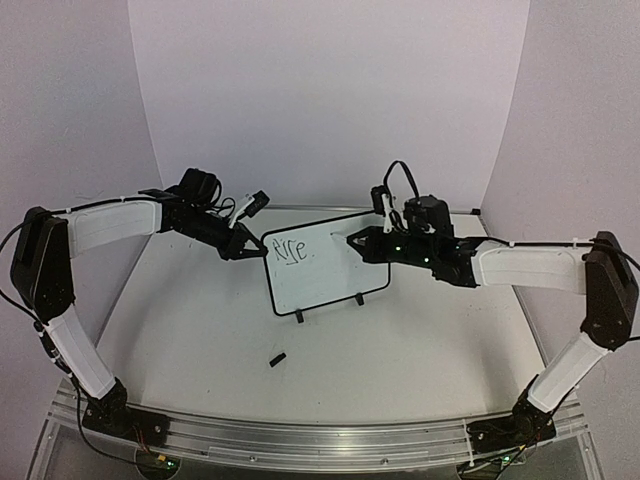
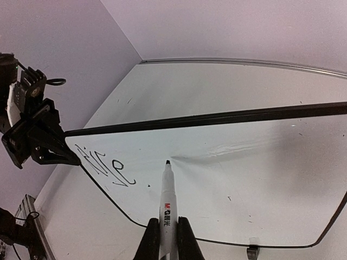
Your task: Write a sentence on the whiteboard
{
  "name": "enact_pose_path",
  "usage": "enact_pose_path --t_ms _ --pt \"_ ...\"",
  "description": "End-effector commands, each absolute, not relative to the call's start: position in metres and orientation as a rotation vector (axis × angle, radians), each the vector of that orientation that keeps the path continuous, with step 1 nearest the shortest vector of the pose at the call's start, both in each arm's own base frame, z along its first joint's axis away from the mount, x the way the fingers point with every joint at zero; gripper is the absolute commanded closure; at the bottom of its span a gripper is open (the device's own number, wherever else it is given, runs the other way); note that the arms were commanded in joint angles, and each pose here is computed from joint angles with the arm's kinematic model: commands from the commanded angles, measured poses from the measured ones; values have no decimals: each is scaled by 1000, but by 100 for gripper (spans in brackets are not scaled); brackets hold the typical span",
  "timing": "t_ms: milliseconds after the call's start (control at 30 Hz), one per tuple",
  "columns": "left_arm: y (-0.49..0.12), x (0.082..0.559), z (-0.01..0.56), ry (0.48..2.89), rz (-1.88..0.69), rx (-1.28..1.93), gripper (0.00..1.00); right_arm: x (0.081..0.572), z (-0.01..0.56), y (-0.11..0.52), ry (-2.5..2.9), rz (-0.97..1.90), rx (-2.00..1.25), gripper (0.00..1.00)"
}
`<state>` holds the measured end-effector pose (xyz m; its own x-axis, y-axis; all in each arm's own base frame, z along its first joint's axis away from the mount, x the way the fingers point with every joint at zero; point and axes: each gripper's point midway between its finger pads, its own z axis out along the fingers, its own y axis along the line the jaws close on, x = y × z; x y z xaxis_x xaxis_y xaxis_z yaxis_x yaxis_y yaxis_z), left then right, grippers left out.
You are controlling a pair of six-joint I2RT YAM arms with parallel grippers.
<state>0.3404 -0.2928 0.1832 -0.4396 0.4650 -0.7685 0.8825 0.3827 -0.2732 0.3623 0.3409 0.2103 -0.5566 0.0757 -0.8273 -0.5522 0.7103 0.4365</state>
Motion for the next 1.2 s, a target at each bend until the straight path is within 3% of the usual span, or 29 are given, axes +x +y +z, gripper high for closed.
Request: enact_pose_path --t_ms 0,400,1167 --pt "-288 328 147 2195 -880 1198 100 373 234 348 1935 883 -375 100" --pt "-288 329 146 2199 -874 1199 100 380 226 358 1951 913 -402 100" --pt "-288 329 145 2202 -874 1199 100 355 152 353 2126 961 -397 100"
